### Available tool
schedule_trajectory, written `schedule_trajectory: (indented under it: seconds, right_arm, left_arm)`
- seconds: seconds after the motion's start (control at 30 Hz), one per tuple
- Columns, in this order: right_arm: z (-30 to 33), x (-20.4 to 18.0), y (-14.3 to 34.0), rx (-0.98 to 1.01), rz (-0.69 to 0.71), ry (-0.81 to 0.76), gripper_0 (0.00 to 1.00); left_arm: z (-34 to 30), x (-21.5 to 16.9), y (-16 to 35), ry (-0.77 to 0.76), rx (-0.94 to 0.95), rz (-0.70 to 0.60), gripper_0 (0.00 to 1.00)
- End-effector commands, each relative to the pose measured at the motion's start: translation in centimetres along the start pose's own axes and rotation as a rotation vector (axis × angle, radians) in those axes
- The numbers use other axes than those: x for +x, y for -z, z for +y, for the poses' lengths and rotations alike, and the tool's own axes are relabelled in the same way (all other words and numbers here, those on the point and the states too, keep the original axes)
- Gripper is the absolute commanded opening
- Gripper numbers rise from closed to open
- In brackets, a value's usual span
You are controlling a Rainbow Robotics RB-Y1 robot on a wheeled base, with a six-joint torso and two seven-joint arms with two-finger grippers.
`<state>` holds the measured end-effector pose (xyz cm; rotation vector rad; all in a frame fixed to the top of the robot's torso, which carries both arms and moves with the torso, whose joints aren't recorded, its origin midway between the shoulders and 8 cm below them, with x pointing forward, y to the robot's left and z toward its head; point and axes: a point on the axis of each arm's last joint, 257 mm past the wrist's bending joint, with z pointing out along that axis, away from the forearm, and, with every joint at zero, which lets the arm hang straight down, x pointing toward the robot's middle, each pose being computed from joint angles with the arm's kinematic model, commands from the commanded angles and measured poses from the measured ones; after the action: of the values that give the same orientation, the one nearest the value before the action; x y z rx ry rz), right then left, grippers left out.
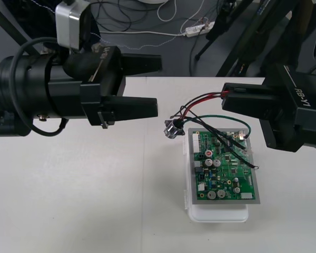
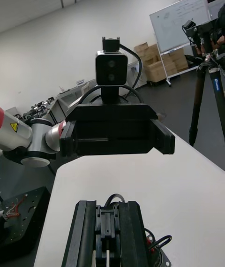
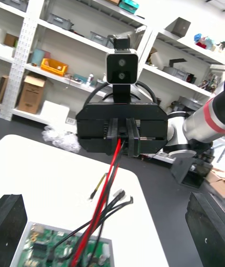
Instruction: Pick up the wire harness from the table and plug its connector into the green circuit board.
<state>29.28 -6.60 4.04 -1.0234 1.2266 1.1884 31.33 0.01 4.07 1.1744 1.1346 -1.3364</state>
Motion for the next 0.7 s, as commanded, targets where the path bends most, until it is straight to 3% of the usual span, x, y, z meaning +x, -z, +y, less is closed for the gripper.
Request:
schedule_trajectory:
  seconds: [0.03,0.7]
  right_arm:
    - [0.9,-1.2,-1.1,-0.006,-0.035,-0.012,0.0]
    - [0.7,-1.8,-2.8,-0.006,-0.075,-0.041,0.0]
  left_arm:
    - [-0.3,-2.0,-3.1,0.048,0.011,-0.056,1.0]
    - [0.0,-2.4,-7.0,0.065,0.055,-0.063,1.0]
